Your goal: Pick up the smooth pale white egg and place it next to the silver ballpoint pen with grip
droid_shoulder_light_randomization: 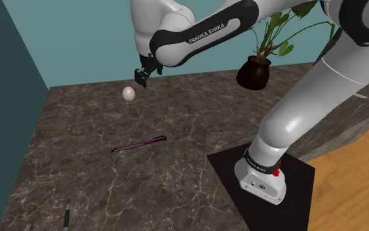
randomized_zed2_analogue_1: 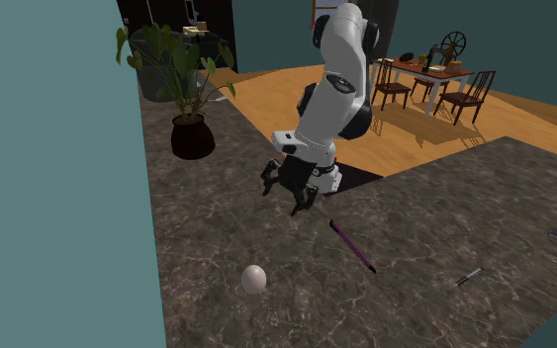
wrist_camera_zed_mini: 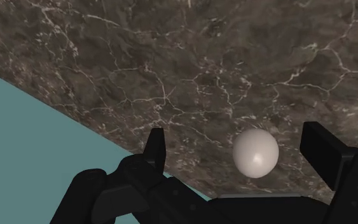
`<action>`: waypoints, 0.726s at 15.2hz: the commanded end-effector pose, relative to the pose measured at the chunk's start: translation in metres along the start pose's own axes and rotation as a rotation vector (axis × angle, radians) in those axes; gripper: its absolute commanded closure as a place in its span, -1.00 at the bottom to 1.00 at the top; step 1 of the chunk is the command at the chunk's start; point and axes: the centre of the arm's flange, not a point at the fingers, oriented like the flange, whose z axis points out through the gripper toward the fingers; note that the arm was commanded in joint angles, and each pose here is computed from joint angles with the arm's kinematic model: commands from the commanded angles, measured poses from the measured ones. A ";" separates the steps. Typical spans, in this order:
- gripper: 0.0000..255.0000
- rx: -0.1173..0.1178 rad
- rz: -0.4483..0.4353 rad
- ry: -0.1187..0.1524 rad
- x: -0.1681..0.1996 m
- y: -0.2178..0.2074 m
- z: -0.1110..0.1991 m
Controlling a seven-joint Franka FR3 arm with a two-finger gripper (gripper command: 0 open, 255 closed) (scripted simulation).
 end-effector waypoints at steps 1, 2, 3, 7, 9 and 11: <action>-1.00 -0.018 0.015 0.009 0.015 -0.015 0.017; -1.00 -0.027 0.022 0.012 0.022 -0.023 0.026; -1.00 -0.037 0.029 0.016 0.030 -0.030 0.035; -1.00 -0.074 0.056 0.029 0.060 -0.057 0.072; -1.00 -0.093 0.069 0.036 0.075 -0.070 0.090; -1.00 -0.112 0.083 0.043 0.091 -0.082 0.109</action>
